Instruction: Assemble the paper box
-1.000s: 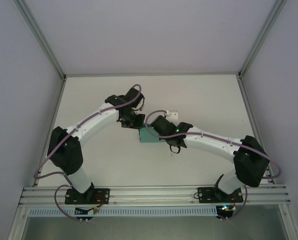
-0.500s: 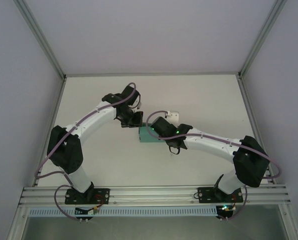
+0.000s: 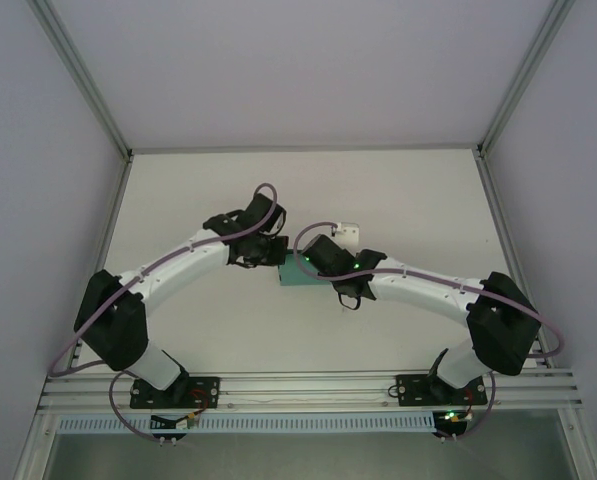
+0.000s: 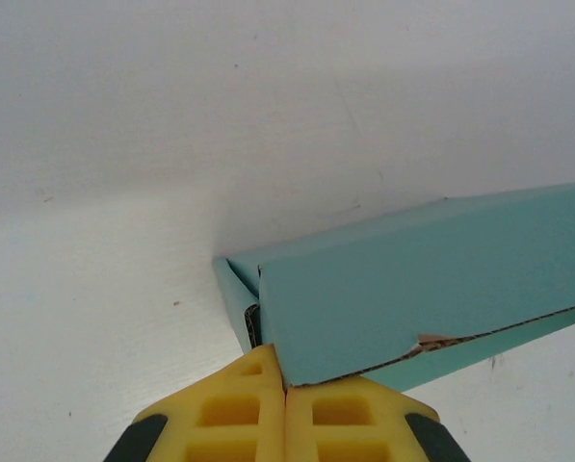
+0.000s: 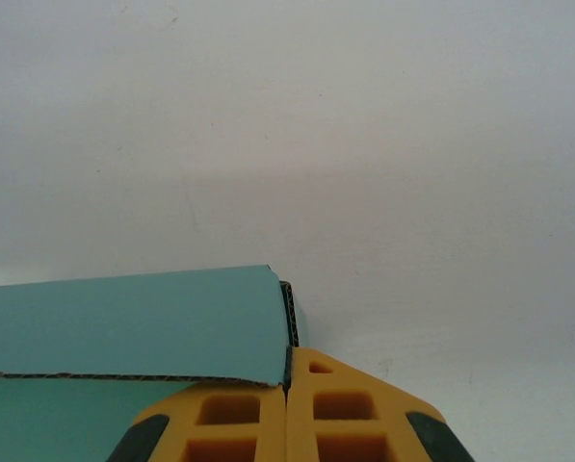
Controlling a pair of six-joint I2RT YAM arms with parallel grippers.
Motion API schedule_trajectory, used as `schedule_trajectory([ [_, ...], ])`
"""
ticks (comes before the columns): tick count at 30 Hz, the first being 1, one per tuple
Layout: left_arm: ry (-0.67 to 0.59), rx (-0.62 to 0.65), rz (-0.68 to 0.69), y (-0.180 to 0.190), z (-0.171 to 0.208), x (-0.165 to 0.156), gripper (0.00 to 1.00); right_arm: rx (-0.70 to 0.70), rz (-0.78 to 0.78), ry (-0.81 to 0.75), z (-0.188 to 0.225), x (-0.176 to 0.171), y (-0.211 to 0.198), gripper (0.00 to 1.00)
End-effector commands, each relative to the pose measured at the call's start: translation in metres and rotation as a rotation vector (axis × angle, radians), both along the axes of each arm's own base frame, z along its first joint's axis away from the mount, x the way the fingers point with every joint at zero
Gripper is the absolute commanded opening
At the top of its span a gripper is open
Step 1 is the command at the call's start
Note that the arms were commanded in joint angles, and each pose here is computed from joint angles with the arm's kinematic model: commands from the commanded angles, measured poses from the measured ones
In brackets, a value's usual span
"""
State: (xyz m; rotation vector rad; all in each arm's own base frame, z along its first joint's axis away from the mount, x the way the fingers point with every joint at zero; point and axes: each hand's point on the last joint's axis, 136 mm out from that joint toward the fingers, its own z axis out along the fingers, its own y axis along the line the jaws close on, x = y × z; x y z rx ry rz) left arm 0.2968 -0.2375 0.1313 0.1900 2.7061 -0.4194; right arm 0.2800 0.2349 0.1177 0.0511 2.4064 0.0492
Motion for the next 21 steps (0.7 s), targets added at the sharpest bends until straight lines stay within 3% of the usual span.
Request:
schedule_trajectory([
  [1,0.185,0.109,0.05,0.021,-0.055,-0.041,0.0,-0.127,0.04,0.279,-0.066,-0.051,-0.024,0.0],
  [11,0.14,0.163,0.051,0.031,-0.074,-0.06,0.0,-0.032,0.103,0.178,-0.048,-0.045,-0.016,0.0],
  [17,0.098,0.184,0.039,0.03,-0.081,-0.06,0.0,0.126,0.233,0.054,-0.01,-0.036,0.016,0.16],
  [21,0.065,0.206,0.028,0.028,-0.077,-0.057,0.0,0.144,0.184,-0.008,0.018,-0.028,0.01,0.25],
])
